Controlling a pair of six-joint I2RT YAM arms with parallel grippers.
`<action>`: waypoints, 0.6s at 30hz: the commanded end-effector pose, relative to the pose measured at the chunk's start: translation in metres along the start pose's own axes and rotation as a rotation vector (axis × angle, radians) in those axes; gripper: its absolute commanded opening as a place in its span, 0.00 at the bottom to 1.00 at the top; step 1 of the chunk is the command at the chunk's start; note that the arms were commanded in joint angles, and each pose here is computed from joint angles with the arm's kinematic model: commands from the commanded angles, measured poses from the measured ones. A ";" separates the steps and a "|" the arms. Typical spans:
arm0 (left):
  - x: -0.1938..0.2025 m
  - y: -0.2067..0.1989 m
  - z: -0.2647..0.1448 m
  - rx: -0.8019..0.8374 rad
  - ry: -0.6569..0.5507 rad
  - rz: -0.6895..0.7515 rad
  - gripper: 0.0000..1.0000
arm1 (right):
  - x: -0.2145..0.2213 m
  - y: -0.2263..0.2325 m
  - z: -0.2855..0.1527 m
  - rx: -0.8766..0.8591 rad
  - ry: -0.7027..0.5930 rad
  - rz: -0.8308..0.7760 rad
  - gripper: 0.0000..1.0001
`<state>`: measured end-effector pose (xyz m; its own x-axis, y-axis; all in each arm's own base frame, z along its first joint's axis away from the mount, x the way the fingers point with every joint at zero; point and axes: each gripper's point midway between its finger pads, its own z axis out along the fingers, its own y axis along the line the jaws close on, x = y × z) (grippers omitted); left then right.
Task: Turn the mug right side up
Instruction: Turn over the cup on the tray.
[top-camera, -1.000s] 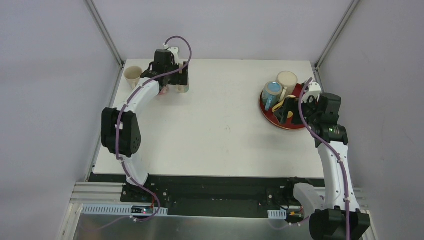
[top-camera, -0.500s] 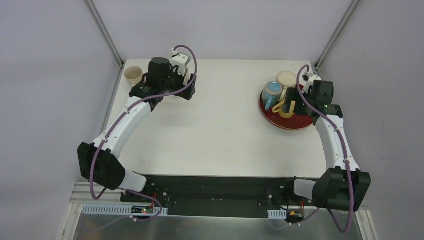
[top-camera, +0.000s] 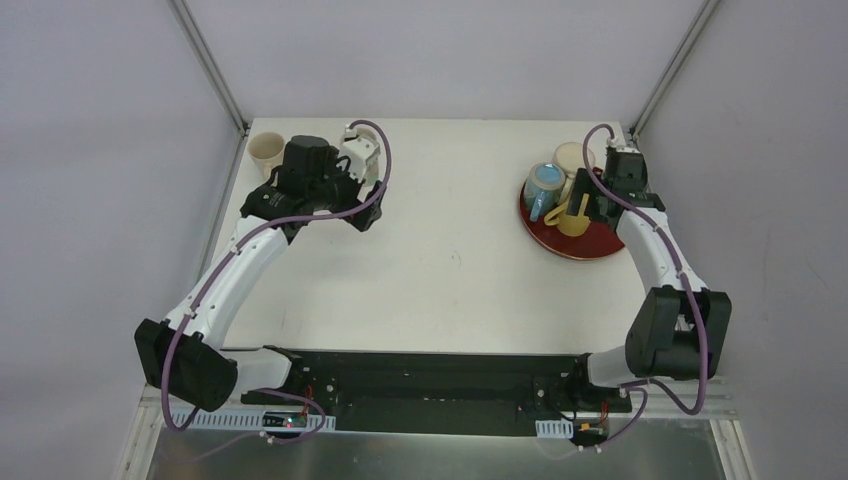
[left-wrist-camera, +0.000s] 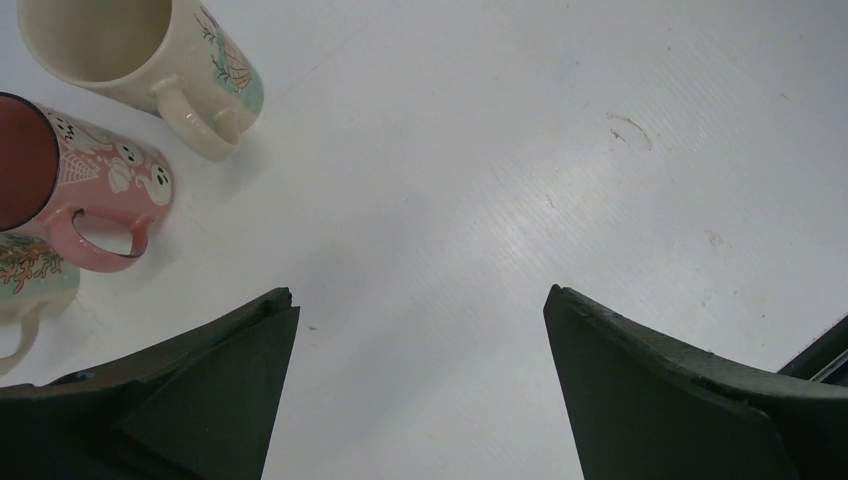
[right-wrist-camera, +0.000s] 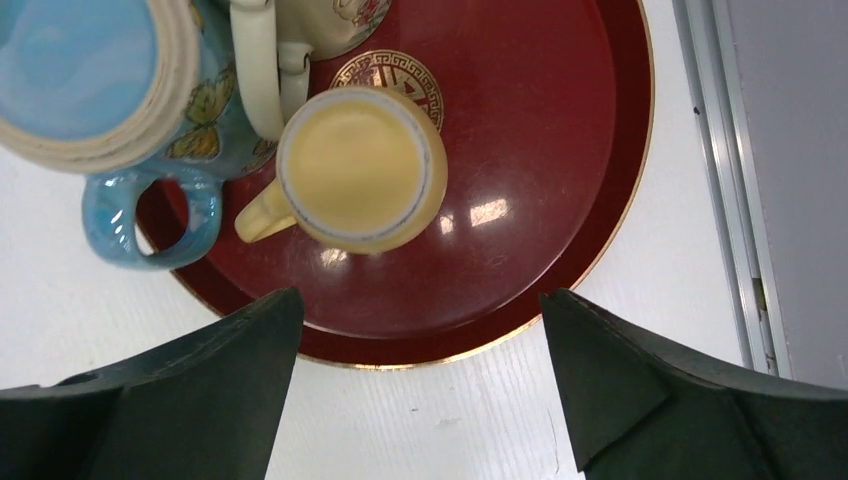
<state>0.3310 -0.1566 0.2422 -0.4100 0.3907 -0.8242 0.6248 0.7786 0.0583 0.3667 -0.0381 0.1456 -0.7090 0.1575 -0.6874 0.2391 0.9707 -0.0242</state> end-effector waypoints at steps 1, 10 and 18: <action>0.000 -0.004 -0.015 0.012 -0.017 0.041 0.99 | -0.040 -0.002 0.008 0.093 -0.116 0.045 0.98; 0.014 -0.015 -0.007 0.062 0.017 0.027 0.99 | -0.047 0.019 0.020 0.052 -0.118 0.068 0.99; 0.018 -0.032 0.014 0.104 0.069 0.055 0.99 | -0.040 0.032 0.036 0.083 -0.091 0.007 0.99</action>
<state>0.3136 -0.1637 0.2215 -0.4345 0.4351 -0.7886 0.6736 0.7382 0.0361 0.4120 -0.0206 0.1374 -0.6792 0.1530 -0.7179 0.2788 0.9585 -0.0595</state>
